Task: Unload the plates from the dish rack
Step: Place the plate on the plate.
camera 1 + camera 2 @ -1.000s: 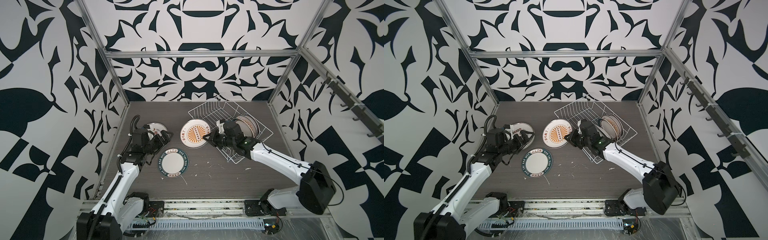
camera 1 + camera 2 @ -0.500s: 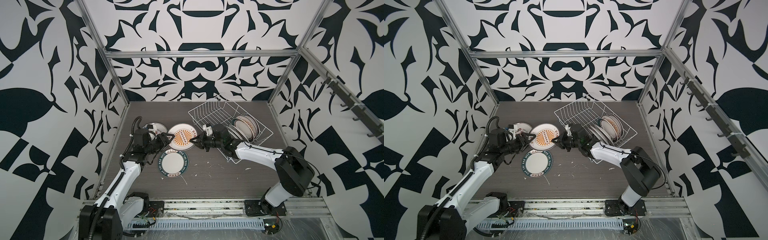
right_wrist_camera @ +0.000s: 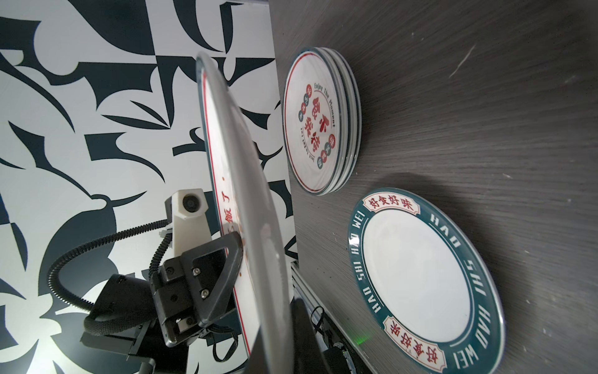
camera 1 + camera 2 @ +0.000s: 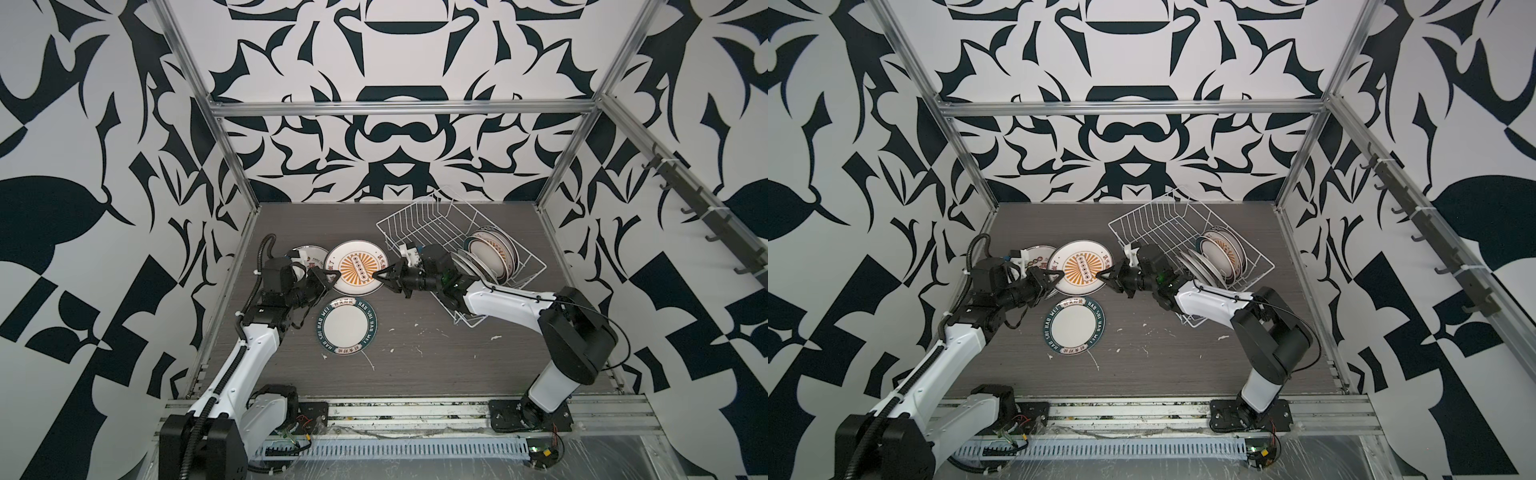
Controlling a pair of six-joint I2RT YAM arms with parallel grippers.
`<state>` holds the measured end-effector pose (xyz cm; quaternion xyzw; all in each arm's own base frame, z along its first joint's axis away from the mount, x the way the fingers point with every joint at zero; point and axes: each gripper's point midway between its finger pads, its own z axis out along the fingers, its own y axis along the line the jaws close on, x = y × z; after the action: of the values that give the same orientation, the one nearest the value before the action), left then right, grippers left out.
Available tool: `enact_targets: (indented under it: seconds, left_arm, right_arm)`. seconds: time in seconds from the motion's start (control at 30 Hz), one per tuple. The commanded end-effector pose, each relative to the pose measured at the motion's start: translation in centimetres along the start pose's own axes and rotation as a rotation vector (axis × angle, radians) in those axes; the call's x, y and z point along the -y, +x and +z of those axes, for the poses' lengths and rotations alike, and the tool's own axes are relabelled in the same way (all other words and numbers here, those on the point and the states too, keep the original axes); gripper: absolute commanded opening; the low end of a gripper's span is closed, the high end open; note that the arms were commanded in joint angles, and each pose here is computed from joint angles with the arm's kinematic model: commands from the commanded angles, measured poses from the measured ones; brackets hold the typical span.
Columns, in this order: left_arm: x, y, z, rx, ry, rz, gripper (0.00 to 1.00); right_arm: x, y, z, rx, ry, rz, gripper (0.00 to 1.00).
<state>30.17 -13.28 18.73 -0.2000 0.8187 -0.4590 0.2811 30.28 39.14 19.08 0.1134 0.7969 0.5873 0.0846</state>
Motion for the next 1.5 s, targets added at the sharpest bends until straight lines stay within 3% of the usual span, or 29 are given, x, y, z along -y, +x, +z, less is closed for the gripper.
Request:
enact_targets:
  seconds: [0.0, 0.13, 0.27, 0.5, 0.7, 0.93, 1.33, 1.47]
  left_arm:
    - [1.0, 1.9, 0.2, -0.08, 0.049, 0.086, 0.02]
    - [0.7, 1.9, 0.0, -0.072, 0.029, 0.091, 0.0]
    - [0.8, 1.8, -0.4, -0.061, 0.015, 0.099, 0.0]
    - [0.8, 1.4, -1.3, -0.029, -0.024, 0.12, 0.0]
    - [0.8, 1.3, -1.6, -0.017, -0.042, 0.123, 0.0]
    - [0.8, 1.4, -2.0, -0.015, -0.05, 0.126, 0.0]
    - [0.4, 1.6, -2.8, -0.008, -0.089, 0.128, 0.0]
    - [0.5, 1.5, -3.3, 0.004, -0.105, 0.134, 0.0]
  right_arm:
    - [-4.5, 2.4, 0.9, -0.076, -0.114, -0.117, 0.0]
    - [-4.7, 2.6, 1.2, -0.086, -0.111, -0.125, 0.02]
    - [-4.7, 2.8, 1.2, -0.095, -0.102, -0.139, 0.11]
    - [-4.2, 2.7, 0.7, -0.079, -0.041, -0.173, 0.19]
    - [-3.7, 2.7, 0.5, -0.074, -0.004, -0.186, 0.34]
    - [-3.4, 2.8, 0.2, -0.073, 0.007, -0.194, 0.36]
    - [-2.4, 2.5, -0.3, -0.065, 0.063, -0.196, 0.49]
    - [-0.6, 1.9, -1.6, -0.032, 0.182, -0.221, 0.53]
